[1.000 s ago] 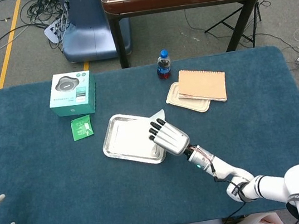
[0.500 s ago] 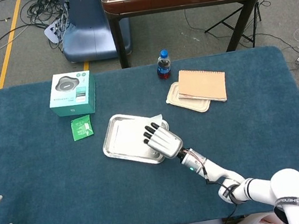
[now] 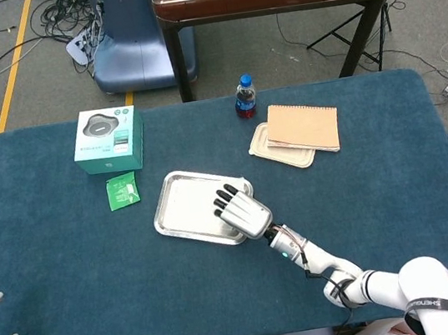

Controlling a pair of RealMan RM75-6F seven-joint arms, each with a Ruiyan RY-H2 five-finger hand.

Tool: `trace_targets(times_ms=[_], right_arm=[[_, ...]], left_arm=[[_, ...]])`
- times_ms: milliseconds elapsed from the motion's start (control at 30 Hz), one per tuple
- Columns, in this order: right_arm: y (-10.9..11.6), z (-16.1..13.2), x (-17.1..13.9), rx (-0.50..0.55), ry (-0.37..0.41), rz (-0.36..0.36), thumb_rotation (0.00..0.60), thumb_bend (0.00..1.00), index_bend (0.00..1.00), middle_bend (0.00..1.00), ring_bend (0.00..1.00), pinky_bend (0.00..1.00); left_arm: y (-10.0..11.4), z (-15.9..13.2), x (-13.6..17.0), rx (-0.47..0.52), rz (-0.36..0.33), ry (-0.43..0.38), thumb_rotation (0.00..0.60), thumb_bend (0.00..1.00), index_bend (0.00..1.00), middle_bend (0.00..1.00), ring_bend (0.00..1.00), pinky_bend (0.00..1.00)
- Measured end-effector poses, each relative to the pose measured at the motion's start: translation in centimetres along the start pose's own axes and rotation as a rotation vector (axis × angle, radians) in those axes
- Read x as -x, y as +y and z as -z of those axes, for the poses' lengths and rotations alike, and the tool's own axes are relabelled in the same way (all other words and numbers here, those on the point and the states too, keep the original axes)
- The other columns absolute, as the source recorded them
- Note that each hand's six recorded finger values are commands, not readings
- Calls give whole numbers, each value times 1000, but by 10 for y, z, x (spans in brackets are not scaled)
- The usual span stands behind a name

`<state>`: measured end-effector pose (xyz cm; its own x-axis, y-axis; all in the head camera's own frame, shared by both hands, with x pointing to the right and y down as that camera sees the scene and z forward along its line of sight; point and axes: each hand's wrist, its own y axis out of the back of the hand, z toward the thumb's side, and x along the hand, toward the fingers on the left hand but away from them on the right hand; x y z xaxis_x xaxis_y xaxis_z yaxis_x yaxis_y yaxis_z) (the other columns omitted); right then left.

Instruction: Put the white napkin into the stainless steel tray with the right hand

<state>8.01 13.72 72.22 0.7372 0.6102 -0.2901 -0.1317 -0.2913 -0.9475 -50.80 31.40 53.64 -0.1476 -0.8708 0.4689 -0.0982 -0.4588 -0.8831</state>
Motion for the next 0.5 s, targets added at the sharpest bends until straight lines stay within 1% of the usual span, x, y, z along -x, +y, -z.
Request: trace_targets(times_ms=[167,300,400,500], right_arm=[[-1,-3,2,1,-5,2,600,399,550,381,236,258],[-1,-3,3,5,-16,5,600,395,500,364,221,243],[-1,-2,3,2,-26,-3,600,361,442,346,206,234],[-2,-2,5,22,-39,-16,600,298,429,341,204,233]], left_arm=[[1,0,0,0,-3,0,600,242,198,91,89,0],[1,3,2,0,-3,7,600,242,198,91,89,0],[1,2,2,1,-2,4,600,242,198,91,89,0],[1,2,2,3,-3,1,600,242,198,91,89,0]])
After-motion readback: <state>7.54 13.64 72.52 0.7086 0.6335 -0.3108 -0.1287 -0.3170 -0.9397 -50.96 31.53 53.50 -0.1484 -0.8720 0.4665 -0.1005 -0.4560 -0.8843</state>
